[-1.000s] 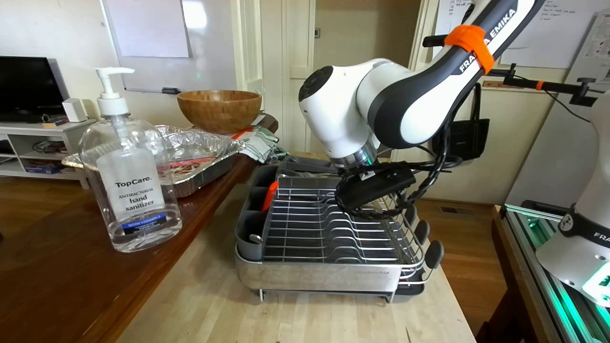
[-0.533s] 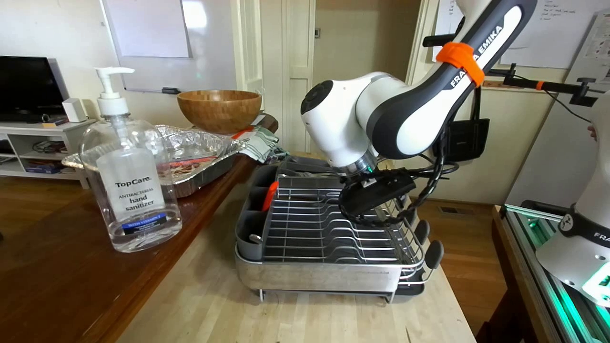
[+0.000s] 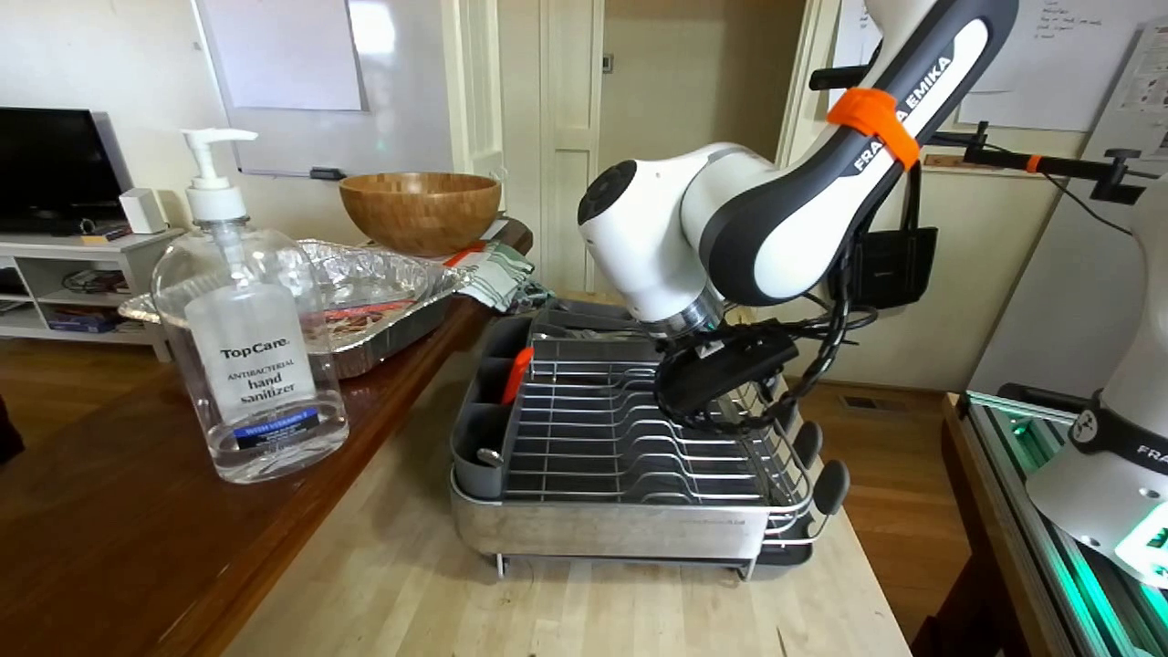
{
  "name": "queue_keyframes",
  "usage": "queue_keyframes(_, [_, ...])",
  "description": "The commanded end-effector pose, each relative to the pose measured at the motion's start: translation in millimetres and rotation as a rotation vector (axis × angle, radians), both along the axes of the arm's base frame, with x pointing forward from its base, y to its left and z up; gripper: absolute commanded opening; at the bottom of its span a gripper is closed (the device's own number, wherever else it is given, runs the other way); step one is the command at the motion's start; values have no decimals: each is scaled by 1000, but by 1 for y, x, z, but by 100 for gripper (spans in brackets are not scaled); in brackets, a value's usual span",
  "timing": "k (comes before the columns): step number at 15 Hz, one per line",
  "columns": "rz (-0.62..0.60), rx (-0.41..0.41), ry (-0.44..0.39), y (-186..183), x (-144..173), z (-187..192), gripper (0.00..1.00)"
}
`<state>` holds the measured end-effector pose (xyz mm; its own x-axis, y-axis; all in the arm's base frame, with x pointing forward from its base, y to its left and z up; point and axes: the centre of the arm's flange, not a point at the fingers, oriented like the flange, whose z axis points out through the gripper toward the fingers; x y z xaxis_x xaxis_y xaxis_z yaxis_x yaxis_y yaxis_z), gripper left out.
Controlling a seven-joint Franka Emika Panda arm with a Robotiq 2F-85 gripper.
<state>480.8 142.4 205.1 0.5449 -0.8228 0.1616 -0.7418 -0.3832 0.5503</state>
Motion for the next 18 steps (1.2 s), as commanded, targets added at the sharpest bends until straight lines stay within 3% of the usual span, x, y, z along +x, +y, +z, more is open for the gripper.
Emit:
queue_keyframes(1, [-7, -4, -45, -3, 3, 16, 68])
queue_keyframes(2, [-9, -10, -61, -1, 3, 22, 72])
queue_keyframes(4, [-3, -32, -97, 3, 3, 33, 93])
queue_keyframes(6, [-3, -45, -117, 5, 4, 38, 99])
queue_keyframes(9, [-27, -45, -95, 9, -4, 42, 99])
queue_keyframes(10, [-27, -50, -94, 9, -8, 41, 94])
queue_keyframes(16, [-36, -63, -84, -2, -16, 24, 100])
queue_keyframes(18, [-36, -61, -85, -2, -10, 21, 96])
